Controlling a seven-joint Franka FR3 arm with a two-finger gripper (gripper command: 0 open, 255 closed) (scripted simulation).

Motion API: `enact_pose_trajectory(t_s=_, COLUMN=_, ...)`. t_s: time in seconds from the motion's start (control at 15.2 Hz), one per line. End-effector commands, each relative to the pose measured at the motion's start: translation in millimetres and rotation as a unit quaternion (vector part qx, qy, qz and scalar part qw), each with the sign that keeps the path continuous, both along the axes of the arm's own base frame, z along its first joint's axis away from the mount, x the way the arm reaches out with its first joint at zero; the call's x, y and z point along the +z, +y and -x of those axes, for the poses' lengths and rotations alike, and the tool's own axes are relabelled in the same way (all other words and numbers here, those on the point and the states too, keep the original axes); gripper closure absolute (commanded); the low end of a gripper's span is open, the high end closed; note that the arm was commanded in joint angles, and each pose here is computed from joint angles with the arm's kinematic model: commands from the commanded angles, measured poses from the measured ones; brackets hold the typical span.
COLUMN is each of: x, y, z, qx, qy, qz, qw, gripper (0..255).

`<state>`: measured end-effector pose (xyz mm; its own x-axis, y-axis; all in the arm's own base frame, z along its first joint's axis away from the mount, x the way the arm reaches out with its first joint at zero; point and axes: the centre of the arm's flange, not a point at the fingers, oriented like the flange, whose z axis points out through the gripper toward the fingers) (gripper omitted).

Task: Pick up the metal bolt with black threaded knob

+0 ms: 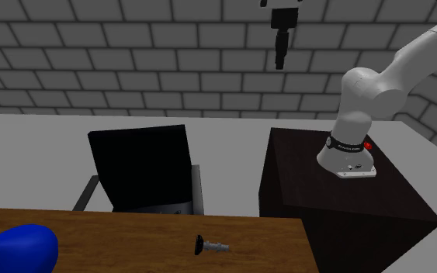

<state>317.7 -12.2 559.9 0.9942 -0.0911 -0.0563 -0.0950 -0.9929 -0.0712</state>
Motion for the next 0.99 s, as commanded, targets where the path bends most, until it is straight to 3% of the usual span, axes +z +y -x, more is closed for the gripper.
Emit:
enact_pose_trajectory(t_s=0.0, x=0.0, y=0.0, z=0.0, qx=0.0, qy=0.0, qz=0.0, qw=1.0, gripper=0)
enact_pose_trajectory(t_s=0.92, x=-104.3, y=147.5, z=-49.9, qx=0.026, qy=-0.023, qz=0.019, qw=0.9992, gripper=0)
